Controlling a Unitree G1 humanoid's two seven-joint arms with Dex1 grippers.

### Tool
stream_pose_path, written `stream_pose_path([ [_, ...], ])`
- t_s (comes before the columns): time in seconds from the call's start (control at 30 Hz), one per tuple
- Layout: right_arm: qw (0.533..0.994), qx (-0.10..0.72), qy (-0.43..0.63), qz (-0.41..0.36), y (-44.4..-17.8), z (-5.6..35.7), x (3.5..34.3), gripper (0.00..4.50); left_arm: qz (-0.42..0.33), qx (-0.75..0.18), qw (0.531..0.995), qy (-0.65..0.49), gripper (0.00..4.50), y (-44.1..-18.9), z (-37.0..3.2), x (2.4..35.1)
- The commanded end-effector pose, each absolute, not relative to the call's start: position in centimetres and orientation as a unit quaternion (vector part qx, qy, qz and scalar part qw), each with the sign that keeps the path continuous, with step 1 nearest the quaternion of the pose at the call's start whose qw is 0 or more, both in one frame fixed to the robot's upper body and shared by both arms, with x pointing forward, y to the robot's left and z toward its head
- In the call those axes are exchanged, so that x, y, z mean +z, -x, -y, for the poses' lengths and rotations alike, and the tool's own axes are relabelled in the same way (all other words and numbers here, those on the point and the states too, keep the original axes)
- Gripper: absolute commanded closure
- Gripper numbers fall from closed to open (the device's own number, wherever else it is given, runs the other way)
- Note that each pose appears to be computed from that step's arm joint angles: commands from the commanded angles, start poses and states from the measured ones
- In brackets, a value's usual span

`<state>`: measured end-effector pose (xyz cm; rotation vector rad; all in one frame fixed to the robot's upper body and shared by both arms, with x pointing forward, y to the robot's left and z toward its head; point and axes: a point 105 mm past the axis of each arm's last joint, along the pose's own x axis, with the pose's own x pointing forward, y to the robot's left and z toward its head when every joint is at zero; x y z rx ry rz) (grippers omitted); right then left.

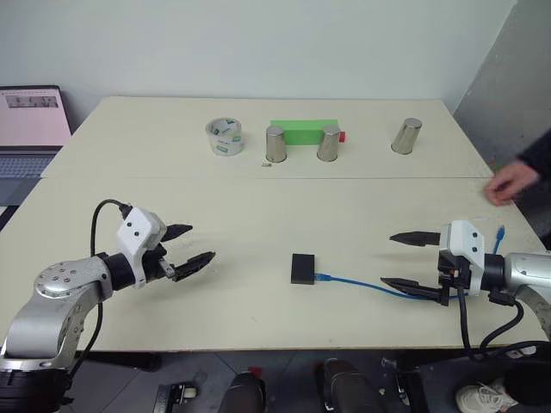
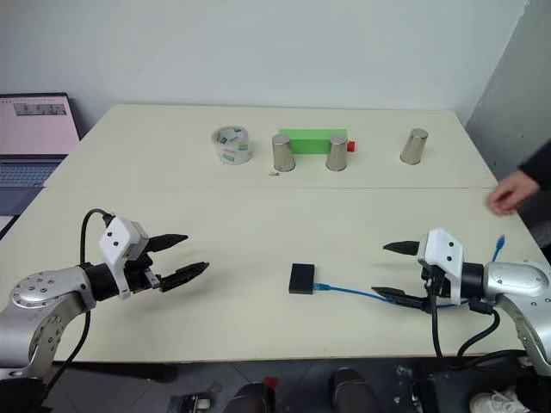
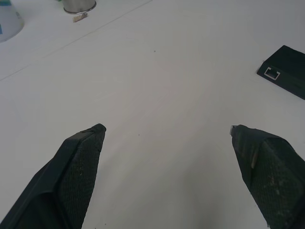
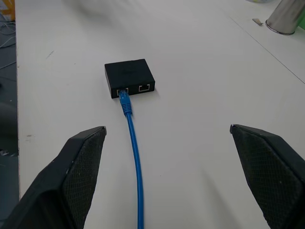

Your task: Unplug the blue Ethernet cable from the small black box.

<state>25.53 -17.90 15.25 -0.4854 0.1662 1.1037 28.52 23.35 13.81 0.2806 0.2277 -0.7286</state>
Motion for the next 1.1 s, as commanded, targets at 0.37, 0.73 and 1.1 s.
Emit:
stream_pose_path([
  [0.37,0.814,0.521,0.249,-0.072,-25.7,17.0,15.4,0.09,-0.098,-0.384,0.905,-0.151,0.04,-27.5,-22.2,14.5],
  [0.73,0.777,0.56,0.267,-0.106,-27.2,12.2,10.0,0.09,-0.113,-0.495,0.851,-0.138,0.04,-25.2,-19.0,13.5],
  [1.1,0.76,0.576,0.272,-0.128,-29.3,9.5,6.8,0.54,-0.145,-0.558,0.804,-0.144,0.0,-23.2,-16.8,11.1],
])
